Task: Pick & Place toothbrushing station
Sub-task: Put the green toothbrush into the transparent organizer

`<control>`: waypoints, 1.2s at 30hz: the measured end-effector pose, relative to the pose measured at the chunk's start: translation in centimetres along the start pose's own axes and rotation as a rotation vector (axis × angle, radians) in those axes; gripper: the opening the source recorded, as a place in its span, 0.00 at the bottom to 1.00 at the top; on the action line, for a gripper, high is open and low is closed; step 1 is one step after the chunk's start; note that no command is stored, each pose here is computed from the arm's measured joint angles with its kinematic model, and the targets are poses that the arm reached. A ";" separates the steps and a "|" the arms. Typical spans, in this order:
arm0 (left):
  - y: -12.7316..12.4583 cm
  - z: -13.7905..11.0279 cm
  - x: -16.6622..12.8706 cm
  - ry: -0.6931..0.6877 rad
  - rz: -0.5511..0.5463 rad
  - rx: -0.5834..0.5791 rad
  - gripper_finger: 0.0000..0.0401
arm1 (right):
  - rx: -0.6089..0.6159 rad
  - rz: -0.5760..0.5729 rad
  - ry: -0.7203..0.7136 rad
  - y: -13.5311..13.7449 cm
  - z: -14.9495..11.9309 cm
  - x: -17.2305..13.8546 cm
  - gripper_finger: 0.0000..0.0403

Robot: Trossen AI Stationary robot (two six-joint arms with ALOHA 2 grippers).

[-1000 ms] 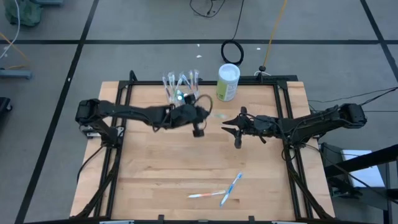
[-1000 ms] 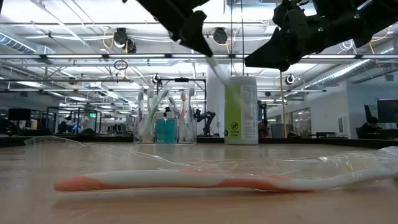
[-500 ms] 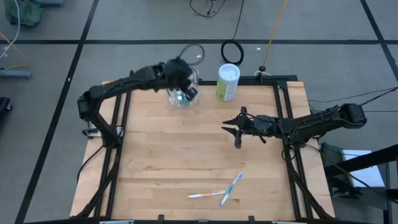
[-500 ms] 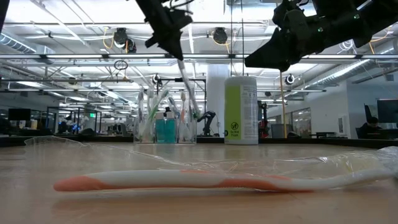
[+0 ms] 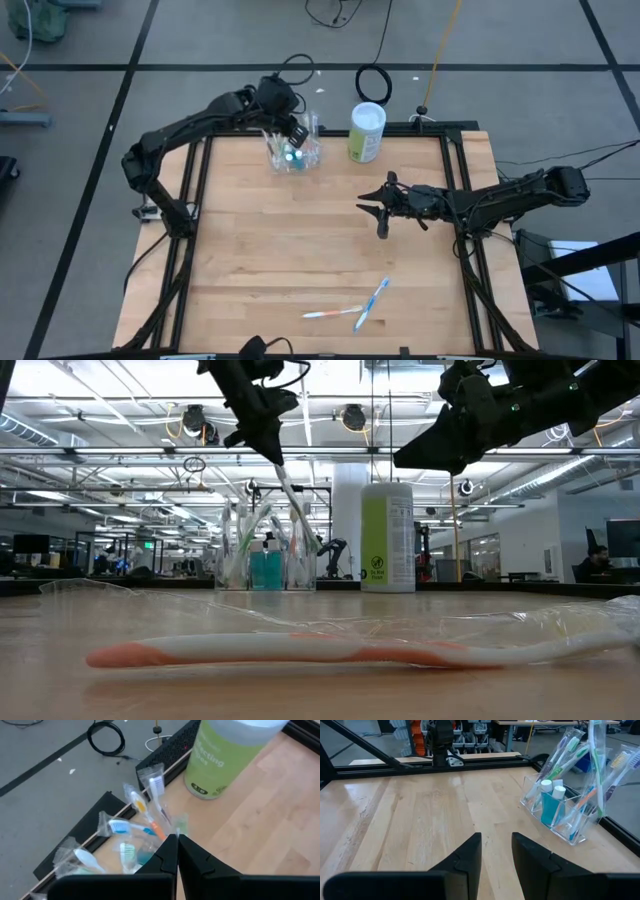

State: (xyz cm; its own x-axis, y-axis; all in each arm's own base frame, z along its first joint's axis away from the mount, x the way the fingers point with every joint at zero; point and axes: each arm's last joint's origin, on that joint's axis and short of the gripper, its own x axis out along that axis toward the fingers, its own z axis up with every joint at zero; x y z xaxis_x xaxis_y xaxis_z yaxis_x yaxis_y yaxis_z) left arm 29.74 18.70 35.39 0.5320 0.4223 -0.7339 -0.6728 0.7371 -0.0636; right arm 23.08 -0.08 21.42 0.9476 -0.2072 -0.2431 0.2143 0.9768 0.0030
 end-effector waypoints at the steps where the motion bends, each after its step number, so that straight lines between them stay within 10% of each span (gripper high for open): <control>1: 0.0 0.0 -0.1 0.000 -0.001 0.000 0.01 | 0.000 0.000 0.000 0.0 0.0 0.0 0.25; 12: 0.0 0.8 -1.9 -0.006 0.001 -0.017 0.01 | 0.000 0.000 0.000 0.0 0.0 0.0 0.25; 36: -0.1 1.1 6.5 0.020 0.017 0.015 0.09 | 0.000 0.000 -0.001 0.0 0.0 0.0 0.25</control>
State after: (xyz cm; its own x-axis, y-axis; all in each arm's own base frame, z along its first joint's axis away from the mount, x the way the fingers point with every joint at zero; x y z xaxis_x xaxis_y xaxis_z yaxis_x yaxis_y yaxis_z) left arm 33.77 21.95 31.37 0.5100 0.4243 -0.7482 -0.6738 0.7378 -0.0408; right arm 23.07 -0.08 21.43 0.9479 -0.2072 -0.2421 0.2143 0.9768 0.0032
